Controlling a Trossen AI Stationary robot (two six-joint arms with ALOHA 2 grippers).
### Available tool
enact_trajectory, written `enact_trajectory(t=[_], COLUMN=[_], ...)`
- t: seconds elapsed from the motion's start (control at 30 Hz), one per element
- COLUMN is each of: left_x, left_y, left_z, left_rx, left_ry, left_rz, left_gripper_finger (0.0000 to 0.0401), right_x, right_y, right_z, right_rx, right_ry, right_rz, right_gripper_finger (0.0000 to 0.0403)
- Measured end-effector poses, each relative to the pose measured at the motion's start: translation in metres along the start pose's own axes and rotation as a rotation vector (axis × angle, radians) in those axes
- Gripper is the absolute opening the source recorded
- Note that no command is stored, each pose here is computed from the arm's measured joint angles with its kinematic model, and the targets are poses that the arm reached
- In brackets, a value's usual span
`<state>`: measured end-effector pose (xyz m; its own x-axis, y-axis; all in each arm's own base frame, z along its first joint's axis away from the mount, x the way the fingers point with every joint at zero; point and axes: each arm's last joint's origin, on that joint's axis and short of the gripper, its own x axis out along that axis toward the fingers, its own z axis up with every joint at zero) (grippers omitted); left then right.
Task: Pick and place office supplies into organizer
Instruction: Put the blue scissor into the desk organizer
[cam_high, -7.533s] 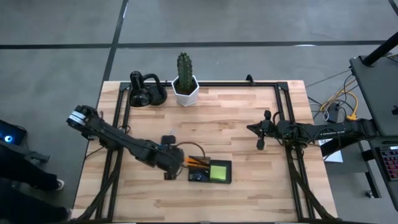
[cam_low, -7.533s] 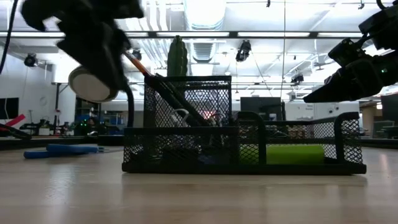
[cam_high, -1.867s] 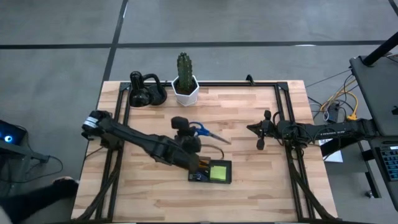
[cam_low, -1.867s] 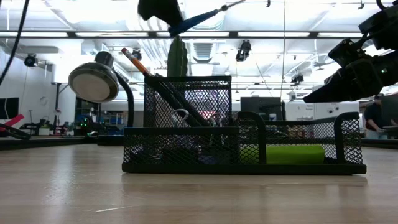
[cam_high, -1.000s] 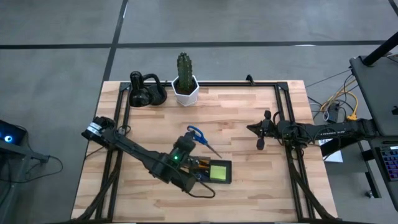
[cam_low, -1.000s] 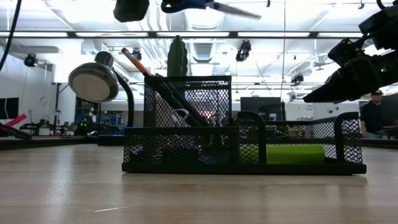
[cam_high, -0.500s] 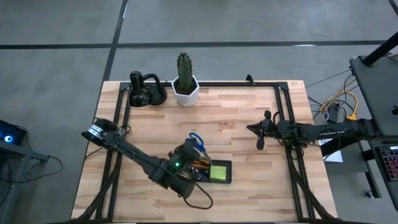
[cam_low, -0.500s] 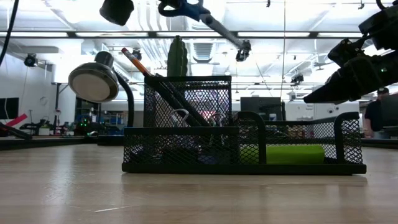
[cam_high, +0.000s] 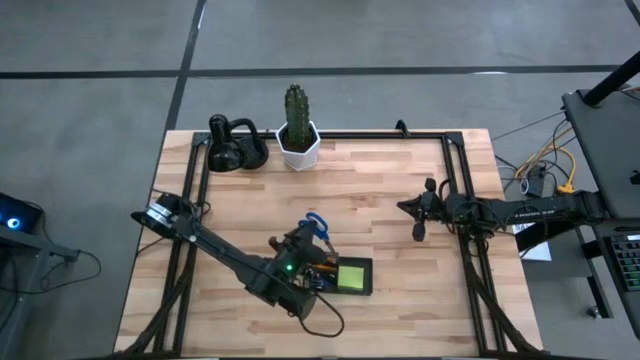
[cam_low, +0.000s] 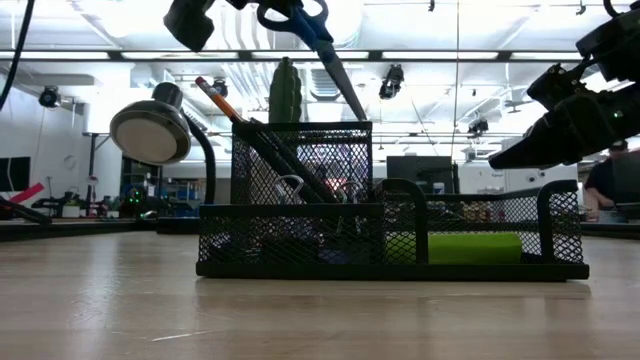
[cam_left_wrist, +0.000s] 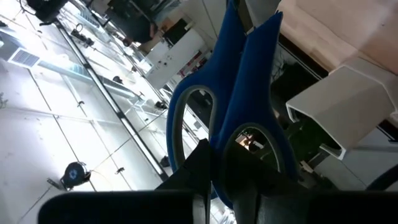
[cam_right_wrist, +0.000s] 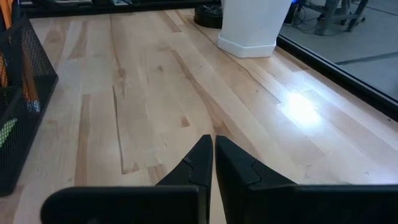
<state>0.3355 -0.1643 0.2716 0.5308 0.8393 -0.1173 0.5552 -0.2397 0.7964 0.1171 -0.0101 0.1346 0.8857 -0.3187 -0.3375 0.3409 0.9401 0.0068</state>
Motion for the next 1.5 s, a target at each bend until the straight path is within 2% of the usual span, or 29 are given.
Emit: enact_trajectory(t=[0.3, 0.6, 0.83, 1.5], left_x=[-0.007, -0.003, -0.001, -0.002], left_y=[-0.003, -0.038, -0.054, -0.042], left_z=[-0.002, 0.008, 0.015, 0.031], left_rx=[0.001, 0.128, 0.177, 0.109], left_ry=[-0.017, -0.021, -0.023, -0.080], left_rz=[0.009, -0.018, -0.028, -0.014], left_gripper_finger=[0.0014, 0.0014, 0.0014, 0.0014], right_x=[0.000, 0.000, 0.000, 0.000], right_y=[0.000, 0.000, 0.000, 0.000], right_z=[0.000, 0.000, 0.000, 0.000], right_rx=[-0.001, -0.001, -0.003, -0.002], right_ry=[0.000, 0.000, -0.001, -0.001], right_rz=[0.000, 0.000, 0.000, 0.000], right_gripper_finger=[0.0008, 0.0008, 0.0008, 0.0008])
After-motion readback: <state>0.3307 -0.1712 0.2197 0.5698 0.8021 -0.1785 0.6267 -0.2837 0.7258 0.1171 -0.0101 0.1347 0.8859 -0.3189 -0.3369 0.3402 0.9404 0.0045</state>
